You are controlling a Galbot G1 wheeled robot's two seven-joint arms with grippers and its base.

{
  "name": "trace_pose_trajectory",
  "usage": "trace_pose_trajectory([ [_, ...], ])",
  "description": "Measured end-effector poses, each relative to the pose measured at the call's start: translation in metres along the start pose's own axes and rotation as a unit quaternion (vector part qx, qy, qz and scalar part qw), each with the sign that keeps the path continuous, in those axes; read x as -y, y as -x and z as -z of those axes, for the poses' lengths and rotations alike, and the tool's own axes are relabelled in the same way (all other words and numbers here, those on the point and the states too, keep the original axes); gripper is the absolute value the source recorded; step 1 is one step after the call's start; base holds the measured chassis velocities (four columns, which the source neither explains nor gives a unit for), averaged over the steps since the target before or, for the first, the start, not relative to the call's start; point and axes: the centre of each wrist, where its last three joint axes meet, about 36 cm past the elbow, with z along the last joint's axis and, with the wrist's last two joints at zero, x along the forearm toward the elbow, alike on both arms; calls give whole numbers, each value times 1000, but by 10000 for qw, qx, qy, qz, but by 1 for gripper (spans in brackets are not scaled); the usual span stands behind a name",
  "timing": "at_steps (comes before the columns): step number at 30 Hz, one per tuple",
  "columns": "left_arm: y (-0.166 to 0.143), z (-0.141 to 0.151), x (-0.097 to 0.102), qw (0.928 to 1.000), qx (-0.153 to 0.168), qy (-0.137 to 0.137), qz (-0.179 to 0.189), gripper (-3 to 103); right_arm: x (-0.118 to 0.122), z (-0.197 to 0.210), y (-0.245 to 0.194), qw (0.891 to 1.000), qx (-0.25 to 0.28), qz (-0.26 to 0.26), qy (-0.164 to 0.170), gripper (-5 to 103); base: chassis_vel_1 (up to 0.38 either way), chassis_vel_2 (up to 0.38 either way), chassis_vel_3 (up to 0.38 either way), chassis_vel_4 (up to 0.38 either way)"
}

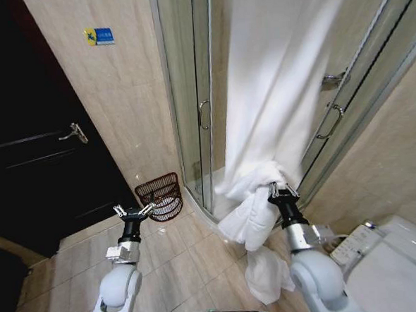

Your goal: Discard the used towel into the hamper.

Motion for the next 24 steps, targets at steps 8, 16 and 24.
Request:
trace_pose_trajectory([
  [8, 0, -3, 6, 10000, 27, -21, -78, 100, -4, 1, -13, 9993, 285, -198, -159, 7, 0, 0, 0, 0],
  [16, 0, -2, 5, 10000, 42, -6, -71, 100, -3, 7, -10, 9987, 372, -313, -159, 7, 0, 0, 0, 0],
  [24, 1, -5, 3, 10000, -45, 25, -53, 100, -1, 10, -8, 9979, 375, -460, -248, 7, 0, 0, 0, 0],
])
